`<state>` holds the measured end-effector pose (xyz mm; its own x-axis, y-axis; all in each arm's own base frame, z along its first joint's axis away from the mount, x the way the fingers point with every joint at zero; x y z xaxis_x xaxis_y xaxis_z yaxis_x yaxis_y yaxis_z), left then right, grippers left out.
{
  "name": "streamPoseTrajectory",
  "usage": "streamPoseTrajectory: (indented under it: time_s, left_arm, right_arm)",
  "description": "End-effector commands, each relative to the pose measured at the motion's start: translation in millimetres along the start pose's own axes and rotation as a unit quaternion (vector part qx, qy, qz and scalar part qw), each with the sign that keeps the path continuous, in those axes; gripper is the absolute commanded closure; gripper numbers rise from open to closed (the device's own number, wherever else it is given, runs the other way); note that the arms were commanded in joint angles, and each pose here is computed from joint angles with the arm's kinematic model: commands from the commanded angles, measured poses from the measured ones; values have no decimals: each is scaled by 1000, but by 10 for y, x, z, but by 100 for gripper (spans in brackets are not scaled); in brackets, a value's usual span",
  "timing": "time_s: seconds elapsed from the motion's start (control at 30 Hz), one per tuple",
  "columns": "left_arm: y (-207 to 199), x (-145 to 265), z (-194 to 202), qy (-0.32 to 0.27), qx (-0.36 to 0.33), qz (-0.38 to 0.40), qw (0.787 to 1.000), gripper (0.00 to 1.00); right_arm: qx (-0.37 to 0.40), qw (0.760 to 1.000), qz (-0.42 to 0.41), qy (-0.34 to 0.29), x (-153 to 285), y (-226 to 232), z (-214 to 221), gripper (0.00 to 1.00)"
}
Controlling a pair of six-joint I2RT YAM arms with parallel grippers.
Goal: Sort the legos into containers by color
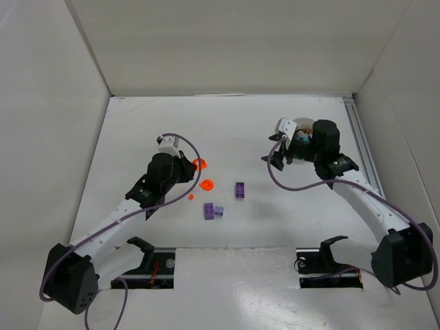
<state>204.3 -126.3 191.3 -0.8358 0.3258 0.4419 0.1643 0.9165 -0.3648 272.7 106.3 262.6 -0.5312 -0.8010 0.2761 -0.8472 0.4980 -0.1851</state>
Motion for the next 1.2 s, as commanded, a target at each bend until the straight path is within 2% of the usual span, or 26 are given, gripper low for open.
streamPoseTrajectory:
  time_s: [0.0,0.03,0.17,0.3,0.47,0.53,0.63,0.8,0.9,1.0,1.03,1.1,1.17]
  left_arm:
    - [-261,69,-162,-42,-43,146,988,100]
    - [-319,84,-159,-44,-53,167,984,100]
    - [-546,120,-170,-48,-76,191,977,100]
    - [-764,144,-125,-44,-88,193,976,100]
    - [-981,227,-65,-50,-93,205,973,100]
    - [-1016,245,-41,-50,-90,204,973,100]
    - [-1064,268,-67,-58,-89,210,972,100]
    - [-1090,267,-117,-80,-76,200,974,100]
    - [-1116,276,-99,-82,-76,211,971,100]
    - [-1125,298,-128,-90,-73,216,970,100]
    - [-1128,302,-123,-88,-78,221,968,100]
    - [-1146,338,-128,-90,-78,227,966,100]
    - [-1145,352,-138,-98,-75,231,965,100]
  right_arm:
    - [29,986,-137,-87,-237,268,-233,23]
    - [27,982,-165,-89,-329,397,-286,24]
    - [29,978,-186,-92,-586,663,-459,25]
    - [35,985,-149,-86,-726,812,-624,25]
    - [19,994,-90,-65,-759,823,-622,27]
    - [13,994,-91,-63,-740,839,-604,28]
    - [8,994,-96,-60,-748,880,-576,37]
    - [6,992,-116,-55,-725,950,-546,40]
    - [1,992,-119,-45,-723,966,-488,46]
    - [1,992,-119,-45,-723,966,-488,60]
    - [2,991,-124,-46,-728,994,-495,69]
    - [7,992,-118,-45,-730,983,-494,75]
    - [7,992,-118,-45,-725,978,-516,86]
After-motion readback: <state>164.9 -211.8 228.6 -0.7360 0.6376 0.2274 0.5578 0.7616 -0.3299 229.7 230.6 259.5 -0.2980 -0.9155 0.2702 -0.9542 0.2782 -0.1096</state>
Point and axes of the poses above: each gripper's point midway between its finger pads, its own x axis back along the fingers, its own y axis along the line the jaws close on, z = x × y, the point moved 10 cm from there along x, back along the fingers, and after that the axes turned 5 degrees about -x, right-handed, at the moved point
